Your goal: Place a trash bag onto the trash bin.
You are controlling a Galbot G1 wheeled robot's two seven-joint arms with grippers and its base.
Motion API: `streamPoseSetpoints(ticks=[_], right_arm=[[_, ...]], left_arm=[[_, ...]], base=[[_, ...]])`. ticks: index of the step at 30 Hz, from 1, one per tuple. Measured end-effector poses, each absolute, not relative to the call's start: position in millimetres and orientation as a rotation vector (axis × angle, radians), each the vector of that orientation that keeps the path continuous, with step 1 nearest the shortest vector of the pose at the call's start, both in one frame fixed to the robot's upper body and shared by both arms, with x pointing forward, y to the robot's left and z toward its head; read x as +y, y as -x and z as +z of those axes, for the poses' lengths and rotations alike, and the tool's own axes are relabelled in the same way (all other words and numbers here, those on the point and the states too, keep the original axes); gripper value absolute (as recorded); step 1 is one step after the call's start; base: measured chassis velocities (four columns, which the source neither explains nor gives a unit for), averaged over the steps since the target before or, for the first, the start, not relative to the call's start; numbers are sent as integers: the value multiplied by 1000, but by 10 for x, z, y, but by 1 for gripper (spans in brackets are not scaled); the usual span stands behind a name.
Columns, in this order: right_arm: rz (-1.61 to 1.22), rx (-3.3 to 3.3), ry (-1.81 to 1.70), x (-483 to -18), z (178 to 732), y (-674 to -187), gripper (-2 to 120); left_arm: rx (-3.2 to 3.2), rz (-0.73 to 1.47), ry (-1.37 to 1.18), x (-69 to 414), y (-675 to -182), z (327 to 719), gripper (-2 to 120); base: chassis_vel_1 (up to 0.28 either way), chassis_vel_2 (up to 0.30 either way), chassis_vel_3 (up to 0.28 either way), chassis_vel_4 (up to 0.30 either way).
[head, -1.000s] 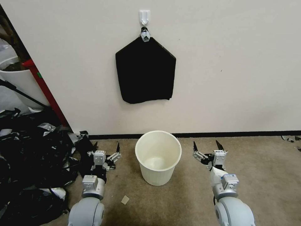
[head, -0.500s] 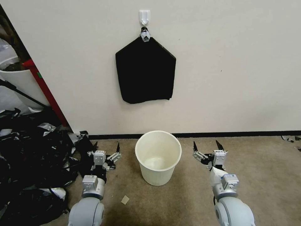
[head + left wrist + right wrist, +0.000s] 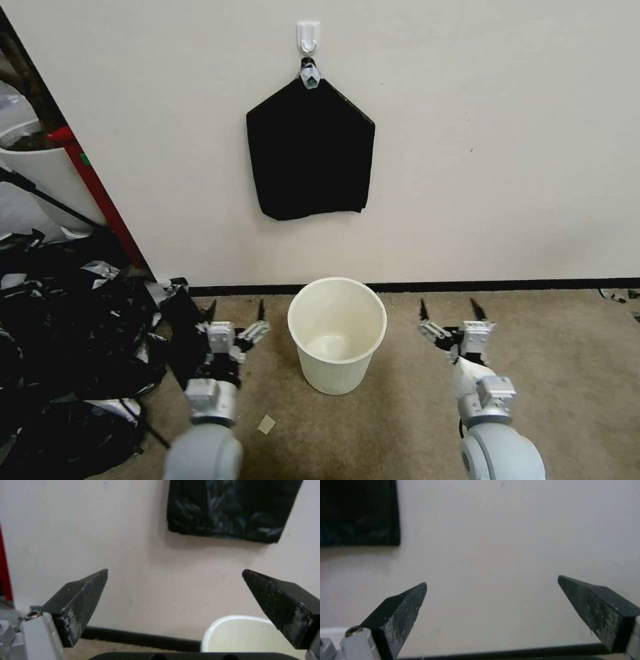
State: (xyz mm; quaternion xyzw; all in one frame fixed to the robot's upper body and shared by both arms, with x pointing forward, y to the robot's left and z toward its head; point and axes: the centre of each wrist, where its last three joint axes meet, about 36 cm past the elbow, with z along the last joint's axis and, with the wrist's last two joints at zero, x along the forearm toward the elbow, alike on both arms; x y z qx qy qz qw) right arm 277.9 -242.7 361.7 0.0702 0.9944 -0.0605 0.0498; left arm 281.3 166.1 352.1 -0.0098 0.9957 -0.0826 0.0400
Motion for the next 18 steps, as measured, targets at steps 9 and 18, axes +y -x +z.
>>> streamPoseSetpoints(ticks=[9,18], right_arm=[[-240,2897,-261,-2532,3501,-2702,100],[-116,2952,-183,-2455,3509,-2826,100]], left_arm=[[3018,-62,-6,1770,-2820,3478,100],[2978,122,52,1979,-2830,3551,100]], base=[[0,0,0,0],[0,0,0,0]])
